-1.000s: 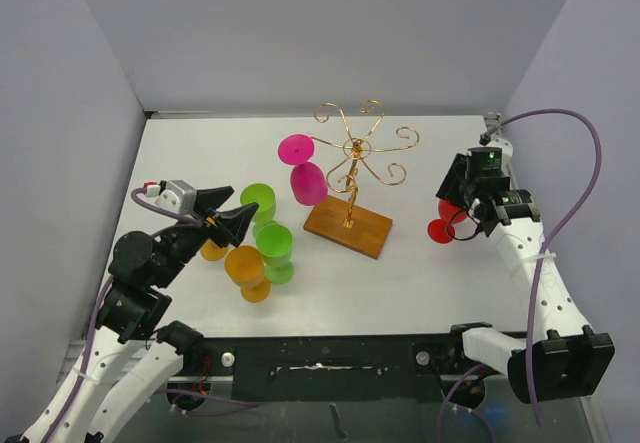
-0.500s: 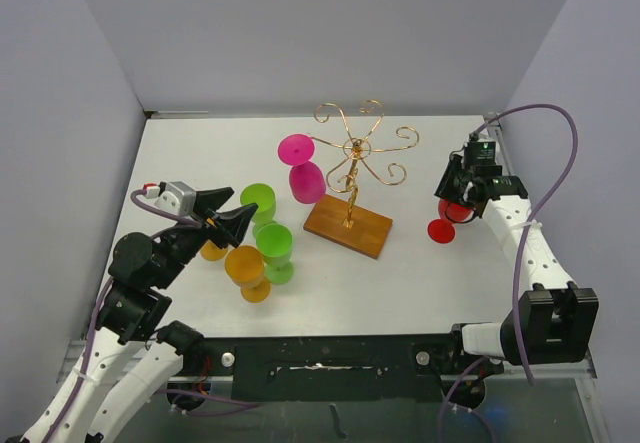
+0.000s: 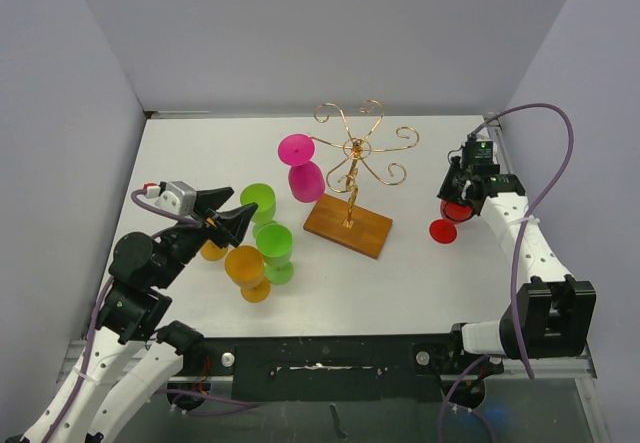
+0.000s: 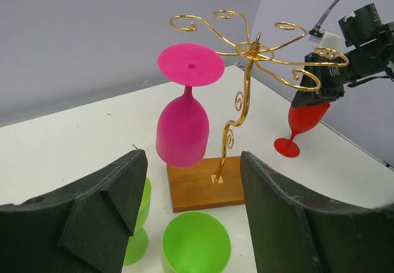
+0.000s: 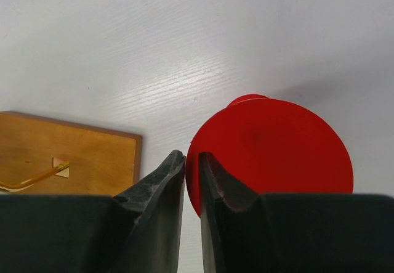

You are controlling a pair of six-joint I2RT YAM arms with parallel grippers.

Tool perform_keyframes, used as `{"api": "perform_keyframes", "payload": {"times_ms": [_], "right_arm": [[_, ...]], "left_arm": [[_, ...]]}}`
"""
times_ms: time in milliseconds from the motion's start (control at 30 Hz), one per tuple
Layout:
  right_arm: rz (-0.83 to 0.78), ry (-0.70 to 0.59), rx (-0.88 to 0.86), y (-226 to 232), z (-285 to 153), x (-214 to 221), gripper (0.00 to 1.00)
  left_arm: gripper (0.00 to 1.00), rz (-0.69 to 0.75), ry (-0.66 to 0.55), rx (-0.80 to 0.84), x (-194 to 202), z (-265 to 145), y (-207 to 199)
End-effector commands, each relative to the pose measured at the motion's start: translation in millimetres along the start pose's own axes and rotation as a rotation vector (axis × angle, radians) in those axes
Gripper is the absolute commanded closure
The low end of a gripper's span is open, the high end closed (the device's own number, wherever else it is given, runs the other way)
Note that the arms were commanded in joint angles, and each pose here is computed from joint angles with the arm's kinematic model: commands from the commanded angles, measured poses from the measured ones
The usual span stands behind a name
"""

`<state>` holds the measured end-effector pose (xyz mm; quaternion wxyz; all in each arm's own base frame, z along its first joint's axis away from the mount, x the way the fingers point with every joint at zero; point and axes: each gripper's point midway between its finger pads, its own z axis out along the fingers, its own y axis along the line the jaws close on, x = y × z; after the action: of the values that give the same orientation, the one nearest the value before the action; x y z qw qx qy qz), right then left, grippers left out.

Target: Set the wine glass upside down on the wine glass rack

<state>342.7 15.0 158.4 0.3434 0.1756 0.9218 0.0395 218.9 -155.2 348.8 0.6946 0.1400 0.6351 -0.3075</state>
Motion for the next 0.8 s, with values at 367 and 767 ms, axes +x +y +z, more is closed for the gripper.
{"api": "perform_keyframes", "payload": {"times_ms": [367,767], "right_arm": [[0.071,-0.428,0.006,14.9,-112.8,-72.0,1.0],[0.208,-0.918,-0.457,49.5,-290.8,-119.0,1.0]], "left_arm": [[0.36,-0.062,-0.242,0.098,-93.2,6.9,-29.3],[0.36,-0.423,-0.352,0.346,-157.8,42.6,-73.8]]}}
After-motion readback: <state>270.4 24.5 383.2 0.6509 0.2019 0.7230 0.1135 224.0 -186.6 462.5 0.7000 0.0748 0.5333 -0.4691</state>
